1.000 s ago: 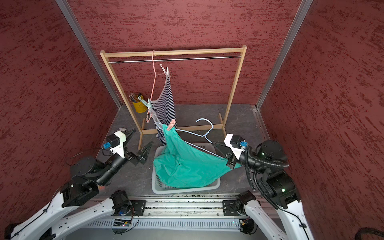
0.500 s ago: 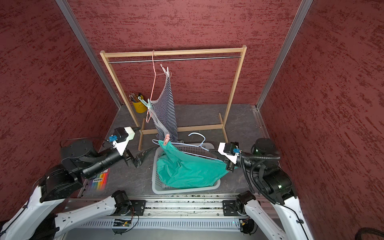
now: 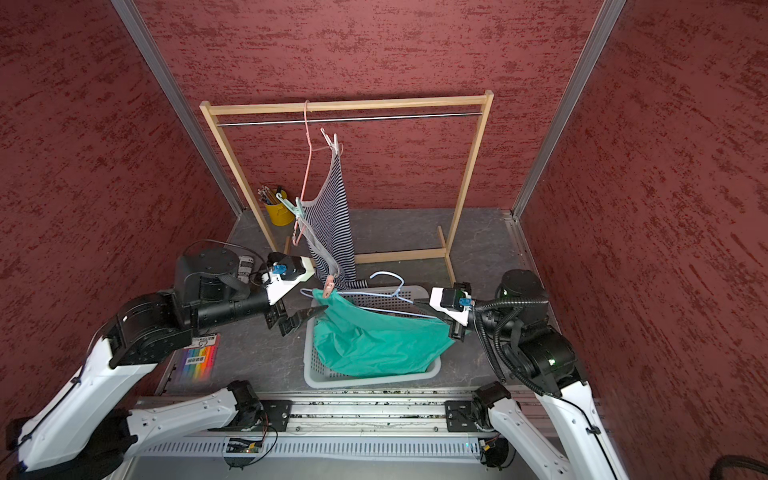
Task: Remove the clothespins securing tank tops to the hanger
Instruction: Remove the clothespin from the hanger.
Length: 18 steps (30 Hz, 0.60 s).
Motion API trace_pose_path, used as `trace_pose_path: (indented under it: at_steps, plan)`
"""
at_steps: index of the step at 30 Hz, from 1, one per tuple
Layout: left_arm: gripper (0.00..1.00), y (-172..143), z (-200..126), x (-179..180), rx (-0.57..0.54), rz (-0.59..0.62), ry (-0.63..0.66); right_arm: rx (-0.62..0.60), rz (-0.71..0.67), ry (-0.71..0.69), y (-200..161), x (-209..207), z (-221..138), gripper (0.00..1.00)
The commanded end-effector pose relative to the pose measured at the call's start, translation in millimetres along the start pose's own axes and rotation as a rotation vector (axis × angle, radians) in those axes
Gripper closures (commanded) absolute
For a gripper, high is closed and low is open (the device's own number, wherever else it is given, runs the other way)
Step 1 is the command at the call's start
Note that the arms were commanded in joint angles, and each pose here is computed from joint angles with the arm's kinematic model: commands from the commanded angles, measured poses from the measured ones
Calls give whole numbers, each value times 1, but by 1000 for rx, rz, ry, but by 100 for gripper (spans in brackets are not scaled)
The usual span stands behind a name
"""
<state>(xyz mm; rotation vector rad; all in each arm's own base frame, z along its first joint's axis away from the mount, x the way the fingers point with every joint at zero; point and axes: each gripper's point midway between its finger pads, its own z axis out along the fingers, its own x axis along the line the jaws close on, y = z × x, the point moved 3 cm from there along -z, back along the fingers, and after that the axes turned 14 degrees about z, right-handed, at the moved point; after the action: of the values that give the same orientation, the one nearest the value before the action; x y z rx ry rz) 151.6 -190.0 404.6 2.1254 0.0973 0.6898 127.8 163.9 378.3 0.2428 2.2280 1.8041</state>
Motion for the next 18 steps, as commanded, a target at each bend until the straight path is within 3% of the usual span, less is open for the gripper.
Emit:
trace_pose_path:
  at_steps: [1, 7, 18]
  plan:
    - [6, 2, 3, -5, -26, -2, -83, -22, -67, 38, 9, 6, -2, 100]
    - [10, -4, 10, 2, -82, -54, -128, -12, -68, 35, 2, 6, -1, 100]
    - [27, -6, 32, 1, -133, -80, -221, -31, -62, 31, 0, 5, 1, 100]
